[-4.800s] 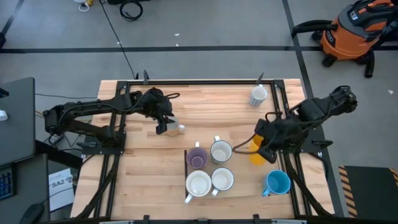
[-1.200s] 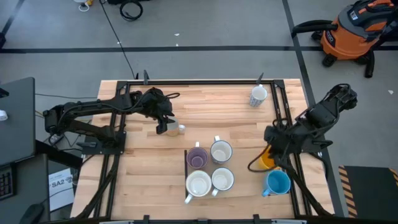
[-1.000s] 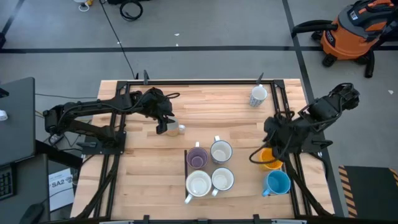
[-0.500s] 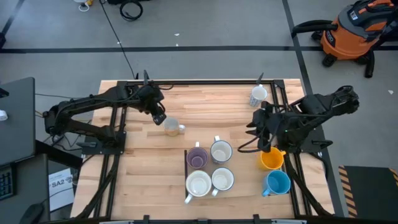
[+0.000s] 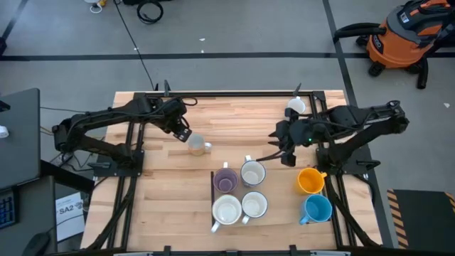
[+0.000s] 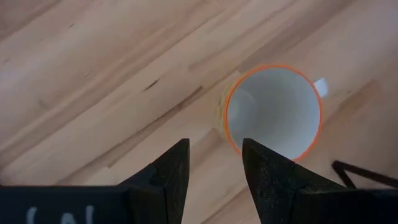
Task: Place coffee mugs
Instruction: Put the white yellow patterned mug on the shelf
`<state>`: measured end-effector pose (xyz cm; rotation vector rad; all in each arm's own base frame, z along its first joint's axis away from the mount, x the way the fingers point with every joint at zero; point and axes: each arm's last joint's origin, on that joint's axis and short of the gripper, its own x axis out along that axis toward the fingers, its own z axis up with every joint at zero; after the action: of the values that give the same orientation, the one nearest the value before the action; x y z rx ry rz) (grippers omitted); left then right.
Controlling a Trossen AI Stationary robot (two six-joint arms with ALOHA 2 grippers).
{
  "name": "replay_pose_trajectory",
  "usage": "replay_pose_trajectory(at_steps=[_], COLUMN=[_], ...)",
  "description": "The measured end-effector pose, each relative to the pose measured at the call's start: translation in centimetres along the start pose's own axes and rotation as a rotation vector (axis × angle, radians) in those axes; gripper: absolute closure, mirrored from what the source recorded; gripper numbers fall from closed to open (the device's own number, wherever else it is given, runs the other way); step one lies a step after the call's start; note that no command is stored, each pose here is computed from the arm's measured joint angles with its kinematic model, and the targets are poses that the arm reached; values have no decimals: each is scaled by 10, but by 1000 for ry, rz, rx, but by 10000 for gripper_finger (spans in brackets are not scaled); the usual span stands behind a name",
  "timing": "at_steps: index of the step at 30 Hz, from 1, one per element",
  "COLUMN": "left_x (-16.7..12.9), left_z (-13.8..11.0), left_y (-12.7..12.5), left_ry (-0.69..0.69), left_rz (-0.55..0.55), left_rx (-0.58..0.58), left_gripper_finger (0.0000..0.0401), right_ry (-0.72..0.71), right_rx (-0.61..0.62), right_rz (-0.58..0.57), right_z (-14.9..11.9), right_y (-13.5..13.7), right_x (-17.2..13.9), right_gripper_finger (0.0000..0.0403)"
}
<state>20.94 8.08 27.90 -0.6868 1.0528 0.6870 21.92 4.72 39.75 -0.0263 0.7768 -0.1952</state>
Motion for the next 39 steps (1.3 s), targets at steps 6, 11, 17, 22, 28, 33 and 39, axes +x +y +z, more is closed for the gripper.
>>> replay_pose_trajectory(at_steps=[6,11,17,22,28,33,39], left_x=[4,10,22,38,60,71,75], left_z=[0,-2,-4,-4,-2,-1,-1], left_y=[-3,-11,-20,-25,-29,-30,-31], left_ry=[12,32,74,122,174,203,215], left_rz=[2,4,25,61,104,127,129], left_rx=[-67,-90,-107,-98,-88,-74,-24], left_gripper_finger=[245,245,245,245,245,245,245], right_ry=[16,23,23,26,34,34,34], right_rx=[16,32,42,42,42,43,43], right_rz=[-13,-5,-12,4,38,39,39], right_z=[2,3,4,4,3,3,3], right_y=[-7,-11,-14,-13,-12,-12,-12], right_x=[6,8,9,9,9,9,9], right_gripper_finger=[288,288,288,288,288,288,288])
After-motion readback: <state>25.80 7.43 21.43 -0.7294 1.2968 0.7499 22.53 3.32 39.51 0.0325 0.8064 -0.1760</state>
